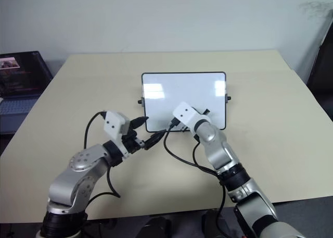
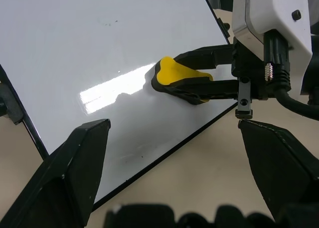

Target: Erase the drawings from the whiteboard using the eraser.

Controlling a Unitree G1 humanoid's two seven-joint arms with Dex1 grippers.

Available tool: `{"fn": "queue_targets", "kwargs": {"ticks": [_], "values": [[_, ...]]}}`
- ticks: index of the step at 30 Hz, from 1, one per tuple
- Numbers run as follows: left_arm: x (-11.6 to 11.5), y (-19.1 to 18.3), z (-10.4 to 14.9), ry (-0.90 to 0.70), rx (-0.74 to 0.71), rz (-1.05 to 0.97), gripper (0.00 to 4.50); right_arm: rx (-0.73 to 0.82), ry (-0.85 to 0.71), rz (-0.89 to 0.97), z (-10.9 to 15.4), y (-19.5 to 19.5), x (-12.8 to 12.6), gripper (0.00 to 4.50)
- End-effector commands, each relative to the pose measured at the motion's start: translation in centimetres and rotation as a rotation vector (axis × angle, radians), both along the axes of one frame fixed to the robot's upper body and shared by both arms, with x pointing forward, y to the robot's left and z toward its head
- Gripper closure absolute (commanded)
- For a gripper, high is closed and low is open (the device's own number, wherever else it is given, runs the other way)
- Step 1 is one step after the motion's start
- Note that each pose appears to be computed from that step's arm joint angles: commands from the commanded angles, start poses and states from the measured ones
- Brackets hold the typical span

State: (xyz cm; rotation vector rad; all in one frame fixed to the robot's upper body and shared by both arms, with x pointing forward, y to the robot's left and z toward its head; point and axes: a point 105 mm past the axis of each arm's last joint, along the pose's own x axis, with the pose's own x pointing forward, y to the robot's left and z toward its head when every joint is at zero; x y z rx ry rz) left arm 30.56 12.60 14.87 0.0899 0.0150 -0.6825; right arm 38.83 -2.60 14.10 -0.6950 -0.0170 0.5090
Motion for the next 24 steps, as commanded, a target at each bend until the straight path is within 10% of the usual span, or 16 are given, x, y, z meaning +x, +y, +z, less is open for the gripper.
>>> {"fn": "queue_targets", "kwargs": {"ticks": [1,13,24], "values": [[-0.1,-0.1,1.1,-0.048,-0.010,-0.007,0.00,0.054,-0.041,-0.006,2.2,-0.6,-0.1,3.52],[0.0,0.2,1.2,-0.055,-0.005,-0.006,0.00,0.341,0.138,-0.080,5.7,-5.5,-1.8,3.52],[0.0,-0.2,1.0,-0.048,-0.007,-0.022,0.00,0.596,0.391,-0.231,2.9,-6.6,-3.2,3.52]]}}
